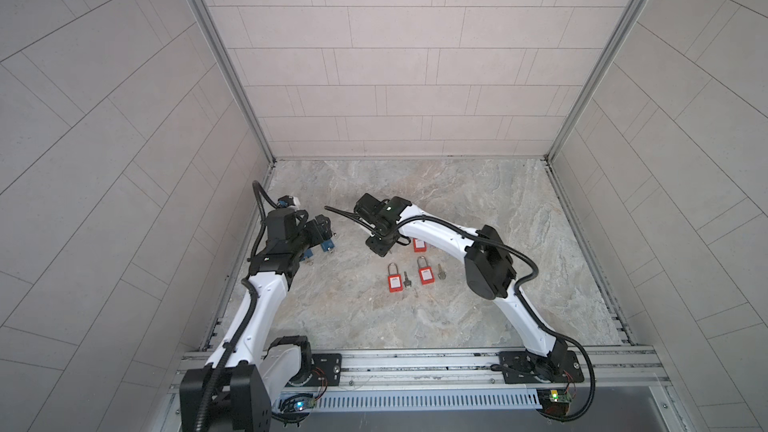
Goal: Lock with the key
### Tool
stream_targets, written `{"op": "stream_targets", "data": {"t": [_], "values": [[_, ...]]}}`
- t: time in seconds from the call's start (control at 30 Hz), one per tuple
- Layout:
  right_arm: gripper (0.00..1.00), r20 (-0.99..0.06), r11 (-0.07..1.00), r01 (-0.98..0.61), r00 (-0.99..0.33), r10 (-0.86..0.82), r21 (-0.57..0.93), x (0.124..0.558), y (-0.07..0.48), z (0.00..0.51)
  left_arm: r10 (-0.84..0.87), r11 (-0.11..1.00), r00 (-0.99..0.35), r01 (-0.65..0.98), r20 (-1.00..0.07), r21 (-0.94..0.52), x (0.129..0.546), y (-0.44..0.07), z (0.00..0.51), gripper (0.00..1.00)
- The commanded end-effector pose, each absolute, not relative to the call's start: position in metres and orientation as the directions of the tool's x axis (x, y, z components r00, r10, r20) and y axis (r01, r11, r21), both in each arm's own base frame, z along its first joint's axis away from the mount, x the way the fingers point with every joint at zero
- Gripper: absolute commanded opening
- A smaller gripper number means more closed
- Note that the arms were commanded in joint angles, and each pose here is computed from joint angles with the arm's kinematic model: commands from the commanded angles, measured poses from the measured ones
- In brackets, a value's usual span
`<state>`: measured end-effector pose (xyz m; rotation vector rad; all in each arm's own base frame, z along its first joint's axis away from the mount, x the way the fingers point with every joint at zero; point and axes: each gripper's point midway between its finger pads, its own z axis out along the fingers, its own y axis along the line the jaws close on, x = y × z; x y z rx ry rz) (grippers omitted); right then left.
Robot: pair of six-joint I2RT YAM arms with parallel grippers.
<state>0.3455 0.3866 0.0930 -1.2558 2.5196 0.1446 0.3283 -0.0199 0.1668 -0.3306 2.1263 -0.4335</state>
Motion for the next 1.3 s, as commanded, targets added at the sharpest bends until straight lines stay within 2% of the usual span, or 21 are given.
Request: {"op": "stream_targets", "data": {"t": [0.0,0.13,0.3,0.33,0.4,0.43,0.6,0.67,0.8,0.93,1.17,1.27], "values": [[0.40,-0.475,0.486,-0.869,-0.392,-0.788,-0.089,0.351,0.376,0.145,-0.322,0.888,-0.476,0.147,-0.818,-0.435,0.331,-0.046,0.183,0.71],[0.40,-0.530,0.372,-0.925,-0.277,-0.802,-0.081,0.332,0.360,0.162,-0.236,0.861,-0.464,0.308,-0.854,-0.405,0.323,-0.076,0.185,0.65],[0.40,-0.527,0.222,-0.963,-0.111,-0.843,-0.152,0.310,0.339,0.175,-0.040,0.815,-0.370,0.525,-0.928,-0.245,0.302,-0.115,0.193,0.60],[0.40,-0.523,0.203,-0.966,-0.092,-0.847,-0.160,0.308,0.336,0.176,-0.002,0.794,-0.347,0.570,-0.938,-0.212,0.297,-0.123,0.193,0.56],[0.41,-0.513,0.163,-0.972,-0.053,-0.857,-0.171,0.303,0.329,0.178,0.066,0.737,-0.306,0.657,-0.950,-0.160,0.285,-0.140,0.193,0.38],[0.41,-0.513,0.135,-0.975,-0.028,-0.858,-0.174,0.299,0.328,0.181,0.081,0.715,-0.299,0.682,-0.951,-0.154,0.280,-0.146,0.192,0.35],[0.42,-0.537,-0.059,-0.976,0.165,-0.827,-0.210,0.269,0.322,0.193,0.086,0.635,-0.217,0.764,-0.972,-0.115,0.268,-0.164,0.200,0.37],[0.42,-0.547,-0.097,-0.968,0.213,-0.810,-0.233,0.261,0.320,0.196,0.092,0.606,-0.198,0.789,-0.976,-0.103,0.263,-0.169,0.204,0.38],[0.42,-0.554,-0.128,-0.957,0.257,-0.792,-0.260,0.253,0.316,0.201,0.098,0.532,-0.169,0.842,-0.981,-0.092,0.251,-0.182,0.209,0.44],[0.41,-0.557,-0.137,-0.960,0.255,-0.791,-0.245,0.248,0.314,0.202,0.107,0.468,-0.144,0.880,-0.984,-0.078,0.240,-0.193,0.211,0.44],[0.41,-0.548,-0.155,-0.956,0.272,-0.791,-0.250,0.245,0.312,0.205,0.102,0.434,-0.143,0.897,-0.984,-0.085,0.233,-0.200,0.213,0.41],[0.41,-0.529,-0.158,-0.952,0.278,-0.802,-0.262,0.247,0.309,0.204,0.125,0.451,-0.125,0.891,-0.984,-0.056,0.232,-0.197,0.211,0.41]]}}
